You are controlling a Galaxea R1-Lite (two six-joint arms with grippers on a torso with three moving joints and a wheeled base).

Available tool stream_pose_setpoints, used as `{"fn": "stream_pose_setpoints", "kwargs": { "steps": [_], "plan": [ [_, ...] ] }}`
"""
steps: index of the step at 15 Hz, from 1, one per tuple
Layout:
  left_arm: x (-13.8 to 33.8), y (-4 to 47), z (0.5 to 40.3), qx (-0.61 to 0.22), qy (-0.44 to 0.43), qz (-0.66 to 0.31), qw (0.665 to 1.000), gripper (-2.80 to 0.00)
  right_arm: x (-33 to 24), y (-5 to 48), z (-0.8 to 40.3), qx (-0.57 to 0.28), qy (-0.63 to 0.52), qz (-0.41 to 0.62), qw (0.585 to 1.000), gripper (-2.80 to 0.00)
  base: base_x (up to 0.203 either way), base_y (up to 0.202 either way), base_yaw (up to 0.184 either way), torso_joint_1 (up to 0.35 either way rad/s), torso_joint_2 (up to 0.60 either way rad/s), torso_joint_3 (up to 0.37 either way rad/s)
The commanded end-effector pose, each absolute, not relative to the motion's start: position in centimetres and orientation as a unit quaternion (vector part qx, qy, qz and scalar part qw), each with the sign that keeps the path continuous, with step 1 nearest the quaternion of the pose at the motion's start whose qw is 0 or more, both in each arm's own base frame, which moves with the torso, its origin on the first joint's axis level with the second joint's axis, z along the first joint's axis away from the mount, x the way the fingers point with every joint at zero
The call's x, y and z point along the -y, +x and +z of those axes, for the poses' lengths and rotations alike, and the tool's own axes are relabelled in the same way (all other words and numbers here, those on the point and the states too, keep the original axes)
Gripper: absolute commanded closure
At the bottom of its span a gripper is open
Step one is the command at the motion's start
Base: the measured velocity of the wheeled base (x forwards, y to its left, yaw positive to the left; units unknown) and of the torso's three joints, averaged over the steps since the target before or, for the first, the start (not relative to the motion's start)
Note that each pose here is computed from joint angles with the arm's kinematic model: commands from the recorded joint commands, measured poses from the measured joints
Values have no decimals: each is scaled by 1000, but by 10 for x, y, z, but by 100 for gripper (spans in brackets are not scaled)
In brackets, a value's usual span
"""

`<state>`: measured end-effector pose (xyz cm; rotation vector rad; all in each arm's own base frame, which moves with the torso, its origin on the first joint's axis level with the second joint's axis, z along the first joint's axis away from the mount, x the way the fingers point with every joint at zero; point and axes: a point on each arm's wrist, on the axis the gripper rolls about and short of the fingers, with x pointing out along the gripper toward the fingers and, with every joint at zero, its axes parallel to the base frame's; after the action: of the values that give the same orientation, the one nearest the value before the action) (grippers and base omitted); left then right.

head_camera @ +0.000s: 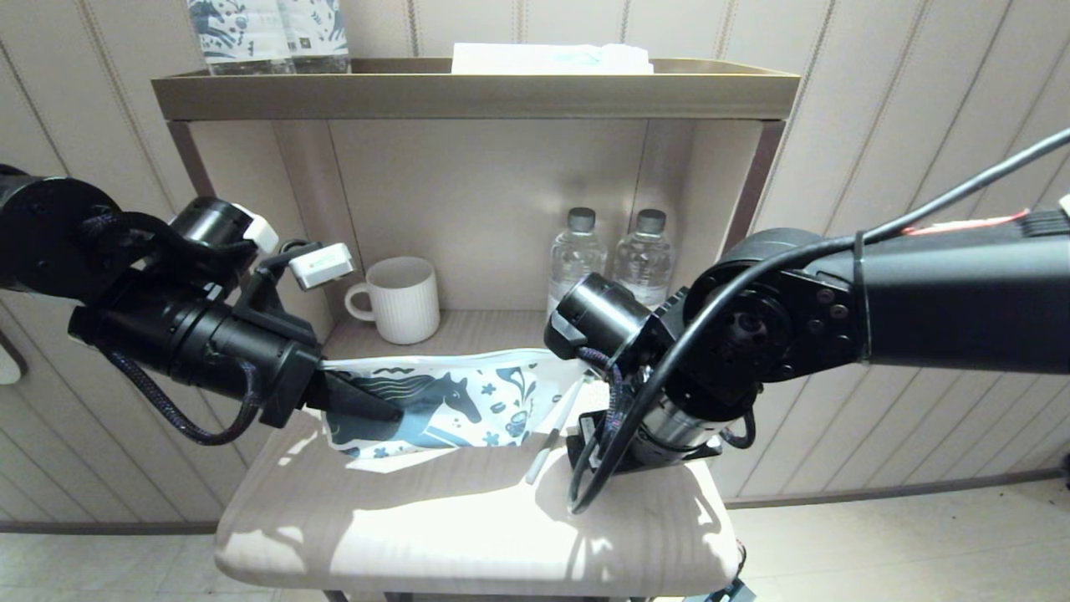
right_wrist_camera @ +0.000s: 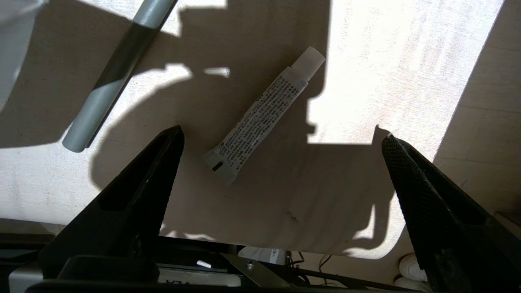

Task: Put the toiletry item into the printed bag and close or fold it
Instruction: Pick up the toothpaste

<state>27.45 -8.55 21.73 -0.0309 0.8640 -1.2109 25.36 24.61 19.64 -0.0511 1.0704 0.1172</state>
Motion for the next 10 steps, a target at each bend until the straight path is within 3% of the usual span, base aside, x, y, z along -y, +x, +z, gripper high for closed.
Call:
{"fn": "stream_pose_setpoints", "kwargs": {
  "steps": [1,3,4,10],
  "plan": [
    [86,275,215,-396,-17,-553,733,0,-246,254,196,-511,-24,53,858,-280,0,0,0,0,0,0],
    [86,275,215,-397,-17,-553,733,0,-247,254,194,-513,-26,54,856,-280,0,0,0,0,0,0],
    [86,275,216,-396,-17,-553,733,0,-247,254,193,-516,-28,55,855,0,0,0,0,0,0,0],
    [85,274,215,-396,-16,-553,733,0,-250,255,186,-525,-34,60,848,0,0,0,0,0,0,0]
  ]
}}
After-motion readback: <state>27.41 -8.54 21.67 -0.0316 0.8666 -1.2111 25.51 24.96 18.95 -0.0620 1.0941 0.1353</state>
